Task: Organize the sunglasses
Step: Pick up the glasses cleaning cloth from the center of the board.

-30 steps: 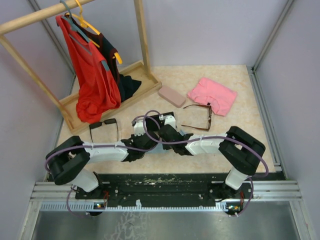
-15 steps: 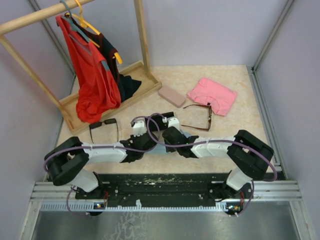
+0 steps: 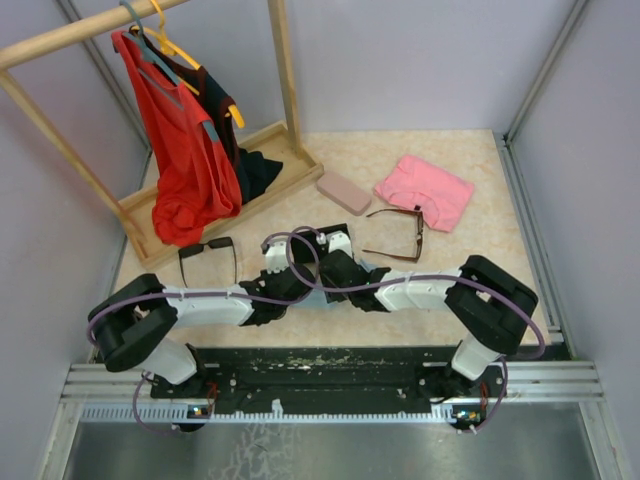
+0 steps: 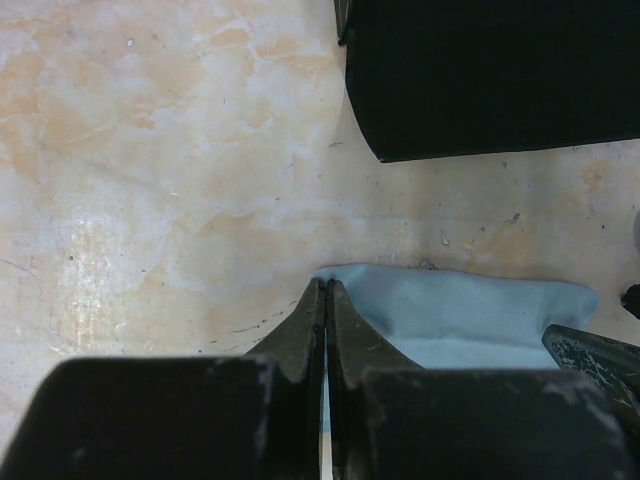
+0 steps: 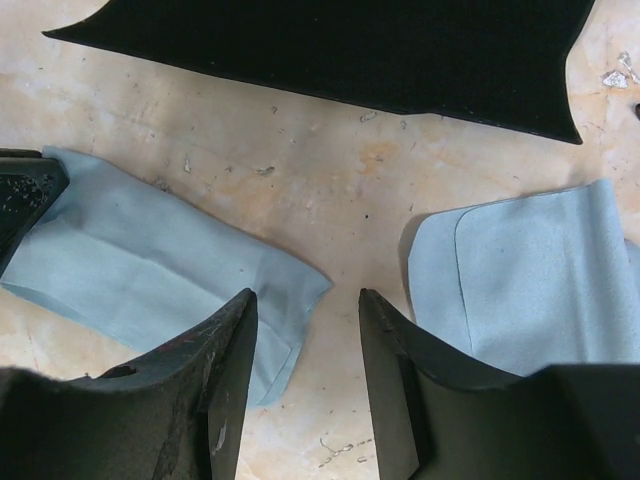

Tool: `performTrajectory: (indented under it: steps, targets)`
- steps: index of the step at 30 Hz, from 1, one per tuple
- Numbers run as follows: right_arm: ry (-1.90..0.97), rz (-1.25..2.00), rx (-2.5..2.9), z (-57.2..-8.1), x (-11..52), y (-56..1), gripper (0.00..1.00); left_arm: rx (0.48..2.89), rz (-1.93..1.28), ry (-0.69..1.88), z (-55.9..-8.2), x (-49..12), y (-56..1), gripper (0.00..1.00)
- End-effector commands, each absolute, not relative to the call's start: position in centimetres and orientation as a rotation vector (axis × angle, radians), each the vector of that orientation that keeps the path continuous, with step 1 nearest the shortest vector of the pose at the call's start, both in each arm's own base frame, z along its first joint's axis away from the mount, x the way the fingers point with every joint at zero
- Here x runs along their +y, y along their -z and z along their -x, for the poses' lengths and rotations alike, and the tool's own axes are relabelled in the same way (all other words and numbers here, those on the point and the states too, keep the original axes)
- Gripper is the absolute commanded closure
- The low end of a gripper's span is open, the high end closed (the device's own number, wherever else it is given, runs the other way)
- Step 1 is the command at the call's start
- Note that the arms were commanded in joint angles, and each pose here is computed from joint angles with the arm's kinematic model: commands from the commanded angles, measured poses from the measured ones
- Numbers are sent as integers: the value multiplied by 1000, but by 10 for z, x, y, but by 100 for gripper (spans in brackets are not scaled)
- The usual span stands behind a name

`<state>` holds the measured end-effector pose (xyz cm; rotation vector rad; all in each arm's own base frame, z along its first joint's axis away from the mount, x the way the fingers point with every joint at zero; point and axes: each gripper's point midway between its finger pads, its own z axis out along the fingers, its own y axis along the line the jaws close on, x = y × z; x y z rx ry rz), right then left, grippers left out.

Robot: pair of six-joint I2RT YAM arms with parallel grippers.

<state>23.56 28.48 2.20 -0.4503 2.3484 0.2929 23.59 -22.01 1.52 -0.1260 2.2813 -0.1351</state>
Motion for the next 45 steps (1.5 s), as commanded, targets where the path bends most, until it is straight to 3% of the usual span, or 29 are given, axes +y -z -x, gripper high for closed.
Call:
performTrajectory:
  steps: [1, 20, 26, 45]
  targets:
    - [-296, 473, 2351, -239, 295, -24, 54, 2576, -22, -13, -174, -182, 41, 99]
    - [-234, 535, 2526, -208, 286, 12, 80, 2574, -20, -15, -174, -181, 40, 99]
    - [-230, 513, 2526, -207, 283, 13, 99, 2573, -16, -11, -173, -180, 40, 99]
    - [-521, 370, 2174, -259, 309, -66, 100, 2456, -41, 197, -209, -230, -4, 99]
